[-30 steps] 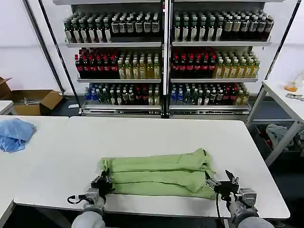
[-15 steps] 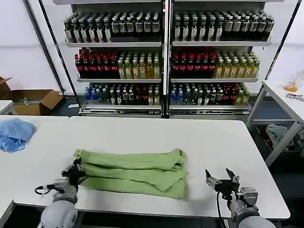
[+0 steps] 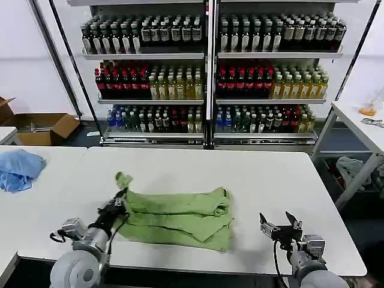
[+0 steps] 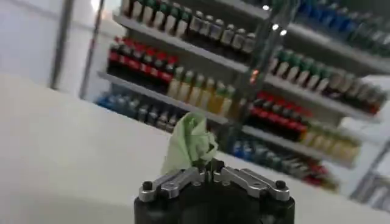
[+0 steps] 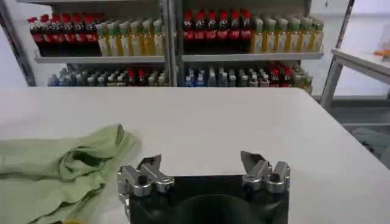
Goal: Fold and organize the clothes.
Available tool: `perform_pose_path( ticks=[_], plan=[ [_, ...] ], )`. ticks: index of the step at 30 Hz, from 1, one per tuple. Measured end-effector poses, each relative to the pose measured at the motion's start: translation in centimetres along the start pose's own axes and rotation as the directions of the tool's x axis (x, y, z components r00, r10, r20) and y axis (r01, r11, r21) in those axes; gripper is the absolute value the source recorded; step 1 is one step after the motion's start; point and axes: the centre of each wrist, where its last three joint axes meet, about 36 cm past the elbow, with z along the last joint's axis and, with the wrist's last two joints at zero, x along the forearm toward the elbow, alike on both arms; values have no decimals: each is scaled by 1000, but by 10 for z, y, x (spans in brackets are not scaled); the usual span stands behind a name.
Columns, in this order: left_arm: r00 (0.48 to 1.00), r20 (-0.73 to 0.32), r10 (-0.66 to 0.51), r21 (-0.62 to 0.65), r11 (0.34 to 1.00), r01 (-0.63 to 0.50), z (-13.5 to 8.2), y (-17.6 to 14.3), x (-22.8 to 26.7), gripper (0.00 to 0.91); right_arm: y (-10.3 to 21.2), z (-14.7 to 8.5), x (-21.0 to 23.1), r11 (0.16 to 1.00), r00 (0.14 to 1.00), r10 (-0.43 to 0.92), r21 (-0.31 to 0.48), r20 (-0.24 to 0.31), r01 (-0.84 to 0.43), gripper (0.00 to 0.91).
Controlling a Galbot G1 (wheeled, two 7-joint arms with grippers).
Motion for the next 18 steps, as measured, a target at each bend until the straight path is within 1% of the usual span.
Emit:
perform_pose_path(
  ticks=[5, 9, 12, 14, 18],
  plan=[
    [994, -28, 103, 125, 987, -99, 12, -25, -7, 20, -4, -2, -3, 1000, 1000, 4, 2, 2, -4, 907],
    [985, -56, 162, 204, 968, -147, 27, -43, -18, 20, -6, -1, -5, 1000, 1000, 9, 1, 0, -9, 907],
    [977, -76, 198, 247, 953, -174, 38, -56, -28, 30, -8, -2, -6, 1000, 1000, 11, 0, 1, -11, 907],
    [972, -88, 216, 268, 945, -186, 46, -64, -34, 20, -8, -2, -7, 1000, 1000, 13, -1, 1, -13, 907],
    [962, -116, 248, 295, 933, -205, 61, -80, -46, 30, -9, -3, -8, 1000, 1000, 13, -1, 3, -13, 907]
  ],
)
